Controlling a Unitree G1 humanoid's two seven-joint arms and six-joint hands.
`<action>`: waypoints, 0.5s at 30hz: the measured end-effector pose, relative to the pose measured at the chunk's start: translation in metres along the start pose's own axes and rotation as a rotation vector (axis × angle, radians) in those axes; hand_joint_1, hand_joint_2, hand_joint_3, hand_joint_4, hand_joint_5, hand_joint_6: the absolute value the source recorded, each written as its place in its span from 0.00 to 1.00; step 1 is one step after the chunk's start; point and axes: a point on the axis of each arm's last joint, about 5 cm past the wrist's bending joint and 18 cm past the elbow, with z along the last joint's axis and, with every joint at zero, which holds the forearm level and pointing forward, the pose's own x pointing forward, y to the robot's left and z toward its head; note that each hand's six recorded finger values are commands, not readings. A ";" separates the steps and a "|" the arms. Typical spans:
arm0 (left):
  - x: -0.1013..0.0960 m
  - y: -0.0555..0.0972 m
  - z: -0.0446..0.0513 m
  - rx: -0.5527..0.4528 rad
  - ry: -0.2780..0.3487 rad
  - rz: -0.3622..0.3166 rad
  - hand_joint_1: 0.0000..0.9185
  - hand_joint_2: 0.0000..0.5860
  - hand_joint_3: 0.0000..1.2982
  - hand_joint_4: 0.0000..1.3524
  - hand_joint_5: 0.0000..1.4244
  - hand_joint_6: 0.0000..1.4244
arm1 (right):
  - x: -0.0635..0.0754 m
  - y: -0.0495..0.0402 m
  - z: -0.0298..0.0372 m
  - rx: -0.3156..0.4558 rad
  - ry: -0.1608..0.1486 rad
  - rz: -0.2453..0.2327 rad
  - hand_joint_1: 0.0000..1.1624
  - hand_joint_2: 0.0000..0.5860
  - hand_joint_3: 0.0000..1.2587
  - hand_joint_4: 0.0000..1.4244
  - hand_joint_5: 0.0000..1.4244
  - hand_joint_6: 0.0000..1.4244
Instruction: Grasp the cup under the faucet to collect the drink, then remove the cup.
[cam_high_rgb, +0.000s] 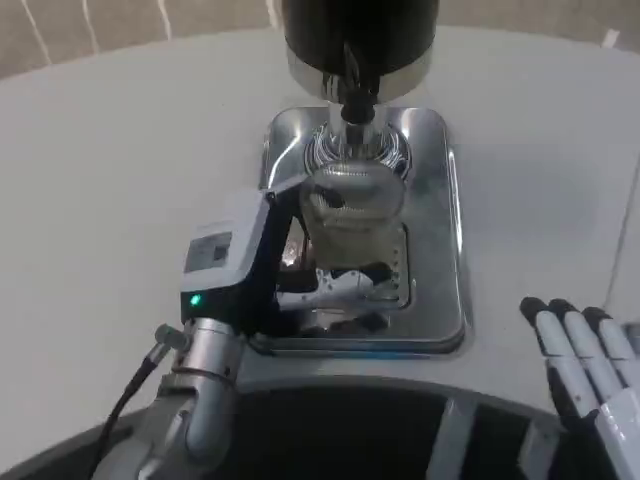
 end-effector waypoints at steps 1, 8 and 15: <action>0.000 0.000 -0.0007 -0.002 0.005 0.002 0.53 0.19 0.74 0.83 0.93 1.00 | 0.000 -0.0001 -0.0001 0.000 0.001 0.001 0.53 0.71 0.00 0.00 0.00 0.00; -0.001 0.002 -0.0032 -0.003 0.009 0.013 0.19 0.09 0.13 0.21 0.58 0.75 | 0.002 -0.0008 -0.0009 0.001 0.003 -0.008 0.53 0.71 0.00 0.00 0.00 0.00; 0.001 0.009 -0.0046 0.043 -0.063 0.019 0.08 0.01 0.04 0.14 0.52 0.73 | 0.003 -0.0011 -0.0009 0.025 -0.003 -0.017 0.50 0.69 0.00 0.00 0.00 0.00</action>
